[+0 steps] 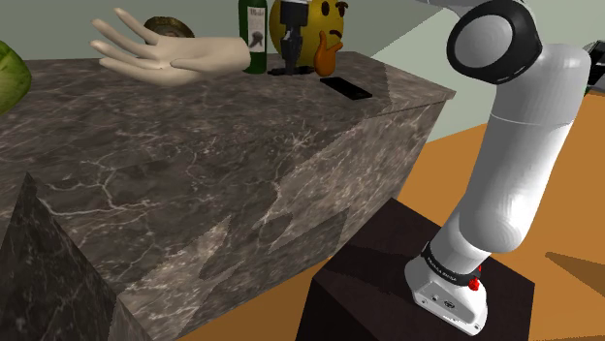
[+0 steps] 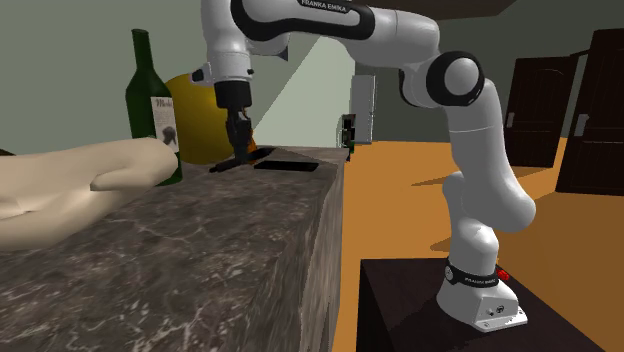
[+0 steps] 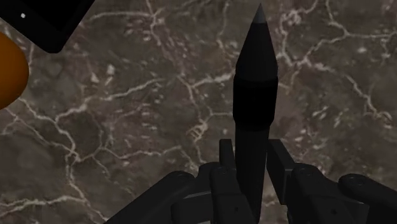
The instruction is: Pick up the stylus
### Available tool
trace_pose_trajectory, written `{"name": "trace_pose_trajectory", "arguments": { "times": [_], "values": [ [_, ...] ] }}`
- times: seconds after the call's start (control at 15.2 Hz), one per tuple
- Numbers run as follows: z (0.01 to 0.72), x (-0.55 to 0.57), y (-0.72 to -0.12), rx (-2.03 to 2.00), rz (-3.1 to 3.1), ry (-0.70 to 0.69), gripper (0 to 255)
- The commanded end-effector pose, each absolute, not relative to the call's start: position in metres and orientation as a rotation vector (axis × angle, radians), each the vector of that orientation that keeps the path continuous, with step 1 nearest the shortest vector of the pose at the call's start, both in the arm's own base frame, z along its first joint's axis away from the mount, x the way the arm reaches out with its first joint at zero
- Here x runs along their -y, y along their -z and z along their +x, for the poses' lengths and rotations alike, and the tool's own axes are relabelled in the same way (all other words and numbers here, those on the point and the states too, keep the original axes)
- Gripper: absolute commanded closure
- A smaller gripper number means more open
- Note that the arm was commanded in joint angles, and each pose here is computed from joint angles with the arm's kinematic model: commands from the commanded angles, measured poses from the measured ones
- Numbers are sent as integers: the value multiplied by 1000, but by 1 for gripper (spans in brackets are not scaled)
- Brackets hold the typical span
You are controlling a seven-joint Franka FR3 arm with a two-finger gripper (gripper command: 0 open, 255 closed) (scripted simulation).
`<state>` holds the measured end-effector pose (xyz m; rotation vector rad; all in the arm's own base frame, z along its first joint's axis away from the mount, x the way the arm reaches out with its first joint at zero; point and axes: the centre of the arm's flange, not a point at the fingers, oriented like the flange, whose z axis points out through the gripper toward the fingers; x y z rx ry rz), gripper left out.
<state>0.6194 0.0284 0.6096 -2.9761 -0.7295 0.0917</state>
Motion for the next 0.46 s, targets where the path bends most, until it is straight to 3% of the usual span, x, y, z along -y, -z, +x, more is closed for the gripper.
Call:
{"name": "trace_pose_trajectory", "arguments": {
  "times": [0.0,0.4],
  "values": [
    [618,-29,-620,730,-2976,-92,255],
    [618,-29,-641,730,-2976,-92,255]
  ]
}}
